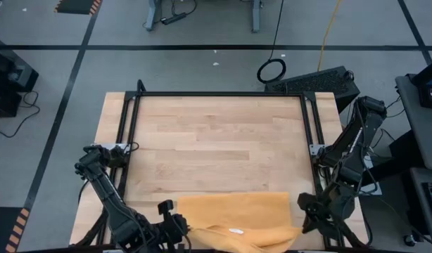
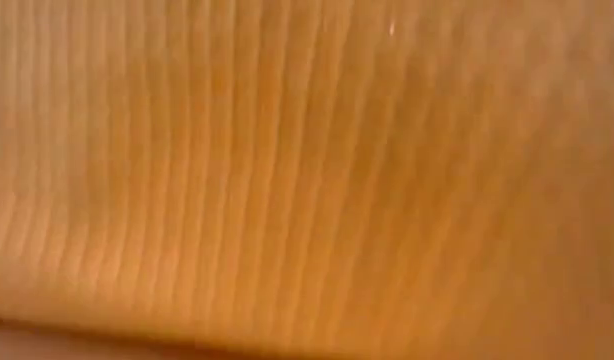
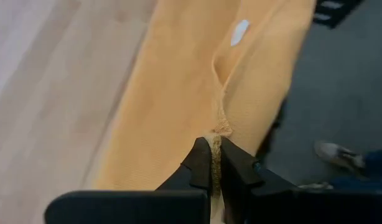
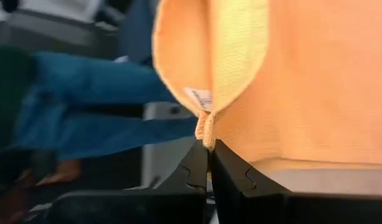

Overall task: Roll towel
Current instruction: Roll the yellow towel

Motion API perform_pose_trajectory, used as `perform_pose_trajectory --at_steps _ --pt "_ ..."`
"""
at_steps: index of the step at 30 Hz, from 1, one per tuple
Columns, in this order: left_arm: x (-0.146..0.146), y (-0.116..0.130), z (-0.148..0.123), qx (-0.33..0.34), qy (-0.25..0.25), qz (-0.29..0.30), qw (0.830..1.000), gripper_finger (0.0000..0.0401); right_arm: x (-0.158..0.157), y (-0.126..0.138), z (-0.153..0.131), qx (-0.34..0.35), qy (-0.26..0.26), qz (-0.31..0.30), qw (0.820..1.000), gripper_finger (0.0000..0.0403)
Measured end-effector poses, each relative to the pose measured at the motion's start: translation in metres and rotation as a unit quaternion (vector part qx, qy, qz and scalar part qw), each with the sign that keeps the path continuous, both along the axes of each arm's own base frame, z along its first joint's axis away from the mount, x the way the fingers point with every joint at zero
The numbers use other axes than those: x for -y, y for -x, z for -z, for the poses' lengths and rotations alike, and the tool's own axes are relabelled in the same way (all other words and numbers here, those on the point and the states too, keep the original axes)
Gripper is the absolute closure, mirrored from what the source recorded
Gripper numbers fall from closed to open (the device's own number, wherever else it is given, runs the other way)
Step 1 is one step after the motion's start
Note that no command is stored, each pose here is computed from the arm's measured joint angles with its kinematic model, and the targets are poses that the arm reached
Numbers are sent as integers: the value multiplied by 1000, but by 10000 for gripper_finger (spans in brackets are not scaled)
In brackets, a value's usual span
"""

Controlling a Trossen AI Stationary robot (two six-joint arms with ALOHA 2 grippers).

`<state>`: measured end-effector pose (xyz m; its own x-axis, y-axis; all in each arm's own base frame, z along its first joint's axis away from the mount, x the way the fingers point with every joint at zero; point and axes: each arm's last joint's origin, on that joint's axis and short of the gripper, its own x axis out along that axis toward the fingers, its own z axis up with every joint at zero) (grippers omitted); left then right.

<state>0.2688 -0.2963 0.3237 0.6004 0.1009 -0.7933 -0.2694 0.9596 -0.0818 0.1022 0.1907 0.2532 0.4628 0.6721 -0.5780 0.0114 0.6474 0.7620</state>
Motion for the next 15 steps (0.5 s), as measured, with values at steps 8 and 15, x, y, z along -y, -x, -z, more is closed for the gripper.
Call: perform_pose_trajectory --at_steps 8,15 --pt "-10 -12 40 -83 -97 -18 992 386 17 3 18 -49 111 69 990 402" --pt "-21 -18 71 -115 -130 -32 984 386 26 -2 23 -63 144 108 982 402"
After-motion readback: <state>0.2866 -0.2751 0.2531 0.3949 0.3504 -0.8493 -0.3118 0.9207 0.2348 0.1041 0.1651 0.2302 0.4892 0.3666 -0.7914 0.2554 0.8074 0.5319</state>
